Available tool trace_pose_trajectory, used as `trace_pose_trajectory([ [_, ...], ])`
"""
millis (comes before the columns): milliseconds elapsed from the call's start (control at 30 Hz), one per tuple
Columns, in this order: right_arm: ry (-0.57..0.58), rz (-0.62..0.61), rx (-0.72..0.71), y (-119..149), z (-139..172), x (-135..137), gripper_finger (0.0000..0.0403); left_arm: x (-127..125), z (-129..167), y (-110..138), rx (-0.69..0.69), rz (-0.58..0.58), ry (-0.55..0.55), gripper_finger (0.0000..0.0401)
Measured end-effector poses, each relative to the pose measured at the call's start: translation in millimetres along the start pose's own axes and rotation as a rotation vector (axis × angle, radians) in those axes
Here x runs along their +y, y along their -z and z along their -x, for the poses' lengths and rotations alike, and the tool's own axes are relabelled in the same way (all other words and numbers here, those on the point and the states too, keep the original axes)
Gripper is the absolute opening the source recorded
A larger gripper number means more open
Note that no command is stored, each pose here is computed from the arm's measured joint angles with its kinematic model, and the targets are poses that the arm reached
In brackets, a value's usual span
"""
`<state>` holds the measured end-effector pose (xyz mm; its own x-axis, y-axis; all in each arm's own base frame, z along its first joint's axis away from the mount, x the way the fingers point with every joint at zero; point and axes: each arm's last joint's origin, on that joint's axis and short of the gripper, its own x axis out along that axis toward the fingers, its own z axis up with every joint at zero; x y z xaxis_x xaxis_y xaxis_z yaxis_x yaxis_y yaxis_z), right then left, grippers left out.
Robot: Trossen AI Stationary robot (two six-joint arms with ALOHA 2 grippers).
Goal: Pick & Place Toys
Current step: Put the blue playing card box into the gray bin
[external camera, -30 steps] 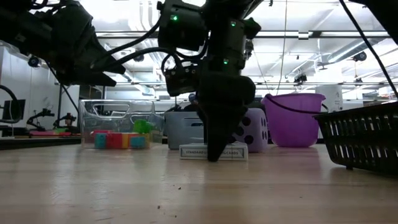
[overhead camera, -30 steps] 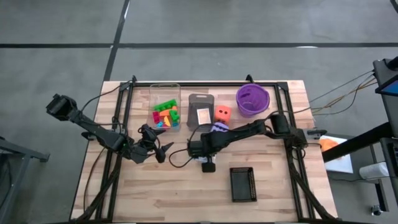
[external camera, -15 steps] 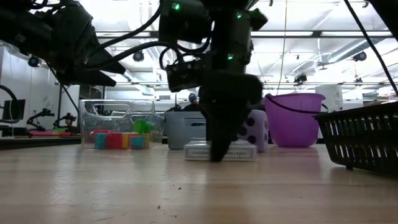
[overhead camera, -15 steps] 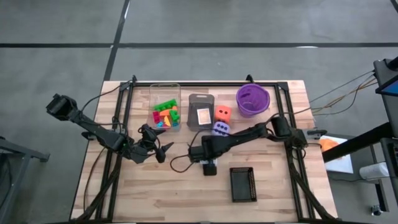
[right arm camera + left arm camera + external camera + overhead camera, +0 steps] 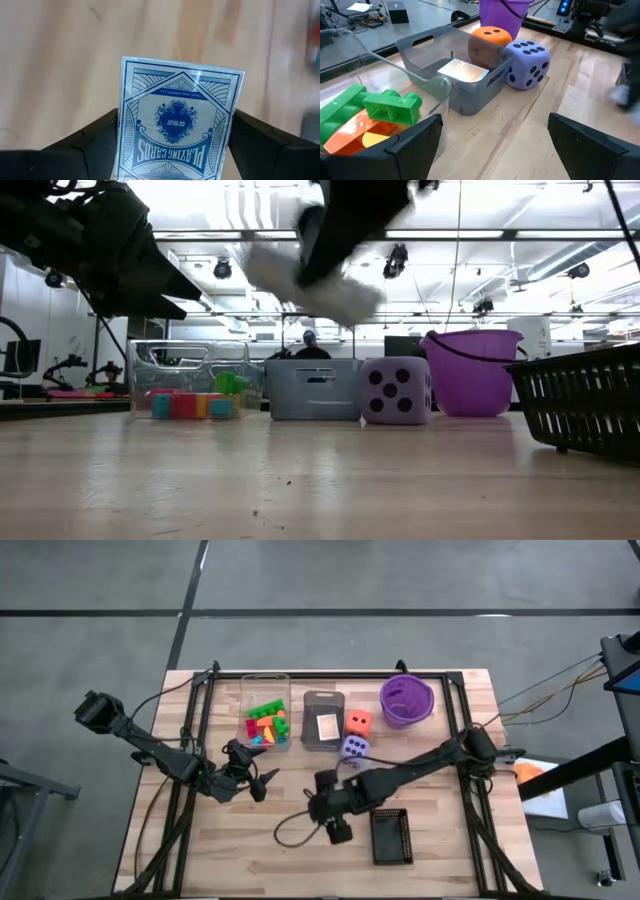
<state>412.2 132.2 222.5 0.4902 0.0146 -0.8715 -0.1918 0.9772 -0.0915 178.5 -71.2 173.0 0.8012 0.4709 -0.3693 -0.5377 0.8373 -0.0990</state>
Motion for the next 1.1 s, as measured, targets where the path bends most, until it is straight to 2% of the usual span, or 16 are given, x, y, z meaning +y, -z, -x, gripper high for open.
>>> trace_pose_trajectory([
  [167, -0.042, 0.092, -0.235, -7.8, 8.2, 23.1, 0.0303, 0.2, 0.0, 0.2, 0.002, -0.003, -0.001, 0.0367],
  [400, -0.155, 0.138, -0.579, 2.9, -5.5, 48.1, 0.0303, 0.2, 0.0, 0.3, 0.002, -0.003, -0.001, 0.0367],
  [600, -0.176, 0.120, -0.707, 27.9, -19.1, 43.4, 0.0303, 0.4, 0.0, 0.5, 0.003, -0.005, -0.002, 0.0367],
  [733, -0.149, 0.093, -0.720, 36.4, -7.0, 26.4, 0.0303, 0.7, 0.0, 0.9, 0.006, -0.009, -0.004, 0.0367],
  [833, -0.073, 0.058, -0.735, 37.8, 10.8, 4.5, 0.0303, 0.7, 0.0, 0.9, 0.005, -0.009, -0.004, 0.0367],
  [1100, 0.162, -0.057, -0.688, 43.2, 49.7, -82.0, 0.0303, 1.2, 0.0, 1.6, 0.011, -0.018, -0.008, 0.0367],
])
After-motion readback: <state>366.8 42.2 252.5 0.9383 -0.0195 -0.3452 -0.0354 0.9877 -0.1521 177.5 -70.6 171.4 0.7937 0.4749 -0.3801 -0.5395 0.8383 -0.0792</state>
